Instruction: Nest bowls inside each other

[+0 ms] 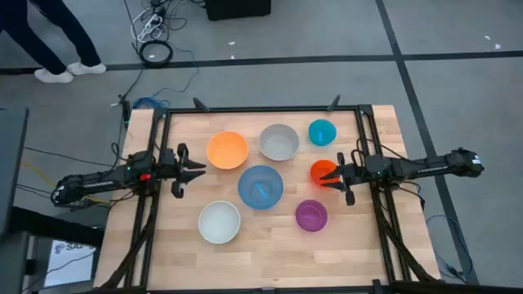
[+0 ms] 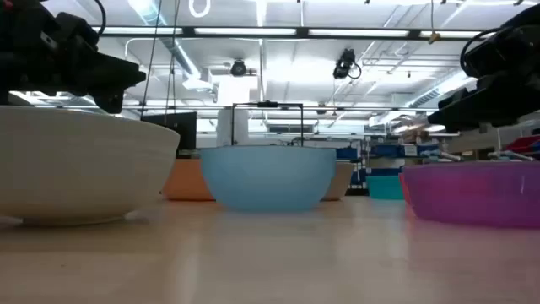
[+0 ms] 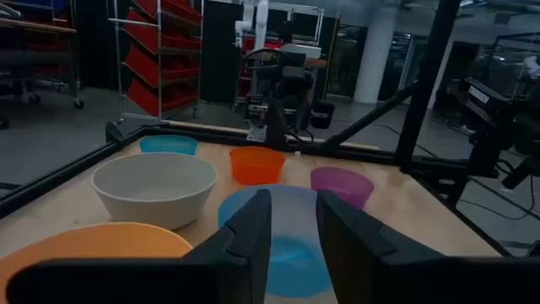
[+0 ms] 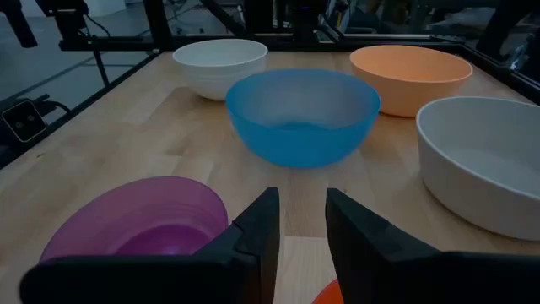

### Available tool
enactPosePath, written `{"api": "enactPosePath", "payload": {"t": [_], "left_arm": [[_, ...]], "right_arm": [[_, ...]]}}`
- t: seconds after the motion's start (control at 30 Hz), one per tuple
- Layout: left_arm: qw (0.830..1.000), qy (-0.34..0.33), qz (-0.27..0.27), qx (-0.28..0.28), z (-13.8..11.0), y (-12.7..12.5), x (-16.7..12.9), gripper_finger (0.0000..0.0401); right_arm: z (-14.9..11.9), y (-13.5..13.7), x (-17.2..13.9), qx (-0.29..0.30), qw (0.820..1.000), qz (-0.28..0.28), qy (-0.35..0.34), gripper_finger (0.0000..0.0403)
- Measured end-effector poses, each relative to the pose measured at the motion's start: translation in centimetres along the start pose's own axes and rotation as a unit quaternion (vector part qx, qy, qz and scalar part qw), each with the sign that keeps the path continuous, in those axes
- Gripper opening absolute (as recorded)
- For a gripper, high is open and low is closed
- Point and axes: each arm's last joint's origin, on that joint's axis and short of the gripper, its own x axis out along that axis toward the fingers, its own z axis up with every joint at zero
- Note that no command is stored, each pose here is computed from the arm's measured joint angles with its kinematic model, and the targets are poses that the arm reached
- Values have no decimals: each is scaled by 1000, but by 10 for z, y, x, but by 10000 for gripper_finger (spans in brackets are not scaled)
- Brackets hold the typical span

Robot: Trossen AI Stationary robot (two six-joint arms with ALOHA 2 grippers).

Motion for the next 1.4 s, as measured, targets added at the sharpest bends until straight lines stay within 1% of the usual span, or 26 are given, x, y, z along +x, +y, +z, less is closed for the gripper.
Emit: {"api": "enactPosePath", "payload": {"t": [0.6,0.63,0.7,0.73,0.97,1.0,1.03,1.1,1.17,1.27,1.33,1.4], "left_arm": [[1000,0,0,0,0,0,0,106],[1000,0,0,0,0,0,0,106],[1000,0,0,0,0,0,0,106],[1000,0,0,0,0,0,0,106],[1000,-1,-1,1,0,0,0,106],[1000,-2,1,11,0,0,0,106],[999,-5,9,36,1,0,0,106],[996,-14,41,76,3,2,0,106],[994,-25,59,92,5,3,0,106],[990,-52,88,94,10,4,-1,106],[987,-82,103,94,16,4,-2,106],[984,-122,103,79,23,3,-3,106]], "right_arm": [[0,0,0,0,1000,2,0,89],[0,1,0,-13,1000,21,1,89],[1,5,0,-66,995,78,-12,89],[2,6,-1,-83,992,96,-16,89],[3,6,-1,-92,990,103,-24,89],[3,6,-1,-92,990,104,-24,89],[3,6,-1,-92,990,103,-24,89],[3,6,-1,-92,990,103,-24,89],[3,4,0,-92,993,76,-22,89],[3,0,0,-91,996,5,-18,89],[9,-5,-1,-87,993,-72,-41,89],[16,-11,-3,-87,983,-150,-66,89]]}}
